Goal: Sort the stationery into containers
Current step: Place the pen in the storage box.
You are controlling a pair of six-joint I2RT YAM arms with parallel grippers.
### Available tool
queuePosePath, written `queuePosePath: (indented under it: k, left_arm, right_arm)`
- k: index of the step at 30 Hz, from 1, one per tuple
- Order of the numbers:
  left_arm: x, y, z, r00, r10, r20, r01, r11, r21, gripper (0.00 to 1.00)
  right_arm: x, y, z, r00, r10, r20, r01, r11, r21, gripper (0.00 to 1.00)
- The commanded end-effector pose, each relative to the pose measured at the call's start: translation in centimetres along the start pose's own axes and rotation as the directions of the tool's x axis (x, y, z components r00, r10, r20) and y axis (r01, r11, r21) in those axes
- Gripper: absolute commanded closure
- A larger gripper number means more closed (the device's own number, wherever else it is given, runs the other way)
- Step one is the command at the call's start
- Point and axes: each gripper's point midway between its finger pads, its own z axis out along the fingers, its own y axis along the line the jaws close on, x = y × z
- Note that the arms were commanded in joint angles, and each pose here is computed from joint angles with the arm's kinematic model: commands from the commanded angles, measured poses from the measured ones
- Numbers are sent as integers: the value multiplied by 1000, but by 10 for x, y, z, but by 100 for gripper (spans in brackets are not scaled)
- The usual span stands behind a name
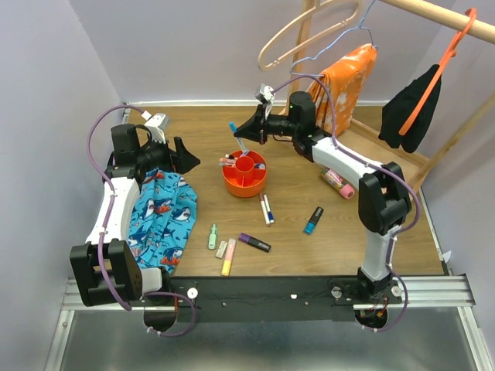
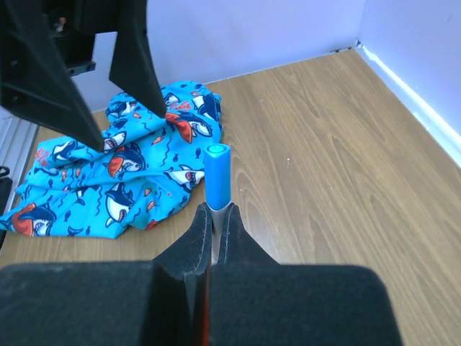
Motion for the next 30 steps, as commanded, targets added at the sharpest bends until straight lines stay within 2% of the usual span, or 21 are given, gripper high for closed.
queuePosePath:
  k: [1,19,30]
  left_arm:
    - [-4,2,-1,1000,24,-1,-24,1000,-3,1]
    - [4,6,1,1000,7,-11,-7,1000,-6,1]
    - [2,10,2,1000,-2,-14,2,1000,-16,1]
  right_arm:
    - [-6,-22,15,997,13,70,-14,1000,26,99]
    - [59,-10,47,1000,22,-10,-23,999,-25,99]
    - [88,-9,43,1000,18,-20,-18,1000,-9,96]
